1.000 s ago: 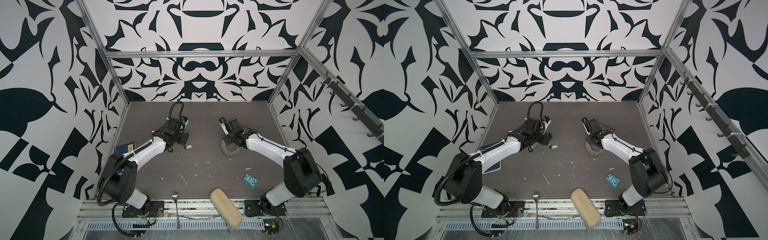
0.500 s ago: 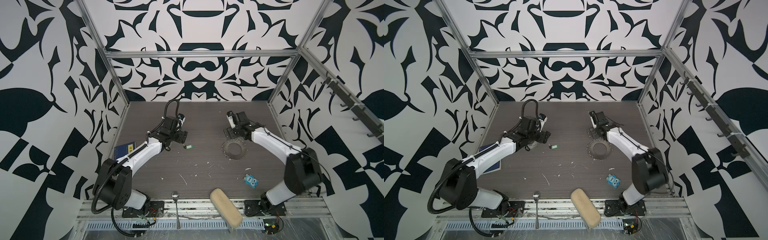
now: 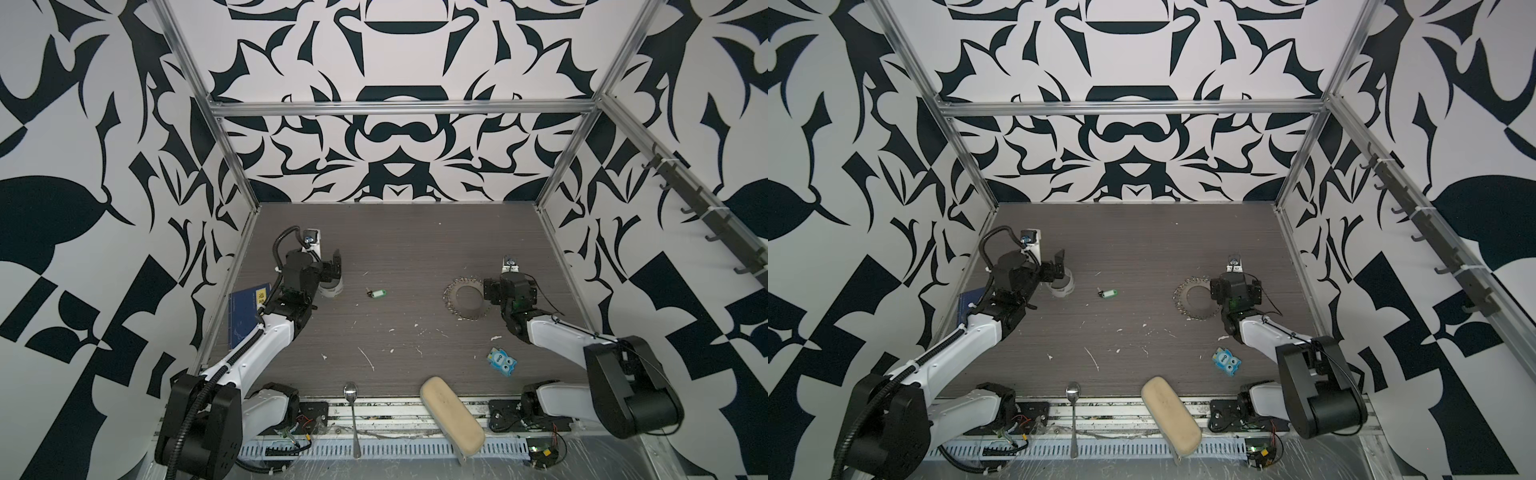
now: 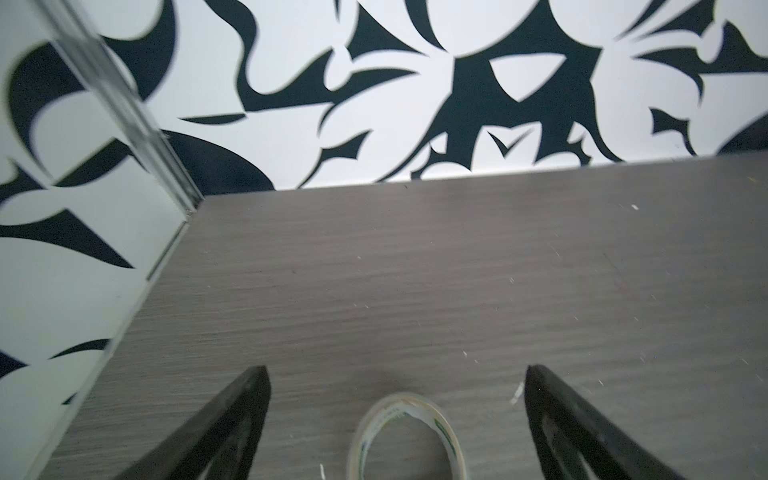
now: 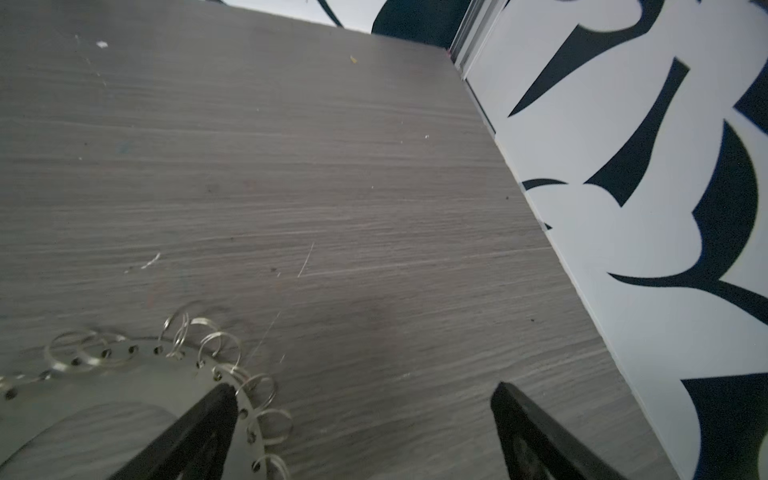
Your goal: Remove the keys from the keyring
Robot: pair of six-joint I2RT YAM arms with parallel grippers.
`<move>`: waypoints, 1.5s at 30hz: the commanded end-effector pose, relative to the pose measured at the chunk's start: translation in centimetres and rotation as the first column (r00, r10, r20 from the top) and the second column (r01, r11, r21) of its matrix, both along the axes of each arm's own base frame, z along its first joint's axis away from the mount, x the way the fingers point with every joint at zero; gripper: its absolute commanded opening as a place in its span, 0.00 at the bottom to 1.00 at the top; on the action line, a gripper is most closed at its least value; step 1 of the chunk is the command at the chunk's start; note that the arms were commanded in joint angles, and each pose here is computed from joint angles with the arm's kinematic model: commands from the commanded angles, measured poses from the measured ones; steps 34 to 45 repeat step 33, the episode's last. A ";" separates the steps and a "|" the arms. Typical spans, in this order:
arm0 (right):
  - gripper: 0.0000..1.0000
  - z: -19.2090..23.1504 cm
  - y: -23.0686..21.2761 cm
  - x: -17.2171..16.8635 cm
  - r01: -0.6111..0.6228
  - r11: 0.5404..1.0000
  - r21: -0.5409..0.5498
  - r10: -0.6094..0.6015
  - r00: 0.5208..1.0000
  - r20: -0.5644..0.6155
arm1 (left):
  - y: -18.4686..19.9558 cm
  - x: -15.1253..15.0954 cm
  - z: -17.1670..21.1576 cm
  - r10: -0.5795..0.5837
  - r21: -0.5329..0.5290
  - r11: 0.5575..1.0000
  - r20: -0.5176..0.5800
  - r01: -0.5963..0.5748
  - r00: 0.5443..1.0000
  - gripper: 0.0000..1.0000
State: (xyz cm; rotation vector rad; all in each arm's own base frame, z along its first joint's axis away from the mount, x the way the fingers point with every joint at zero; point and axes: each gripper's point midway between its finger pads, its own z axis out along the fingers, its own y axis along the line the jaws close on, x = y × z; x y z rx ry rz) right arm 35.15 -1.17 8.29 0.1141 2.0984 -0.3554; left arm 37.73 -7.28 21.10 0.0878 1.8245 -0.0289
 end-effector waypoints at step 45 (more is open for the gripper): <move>1.00 0.5 -0.2 2.7 -0.001 1.000 0.024 -0.004 0.976 0.216 | 10.0 -0.5 -10.5 0.347 0.038 0.935 0.085 -0.351 0.934 0.99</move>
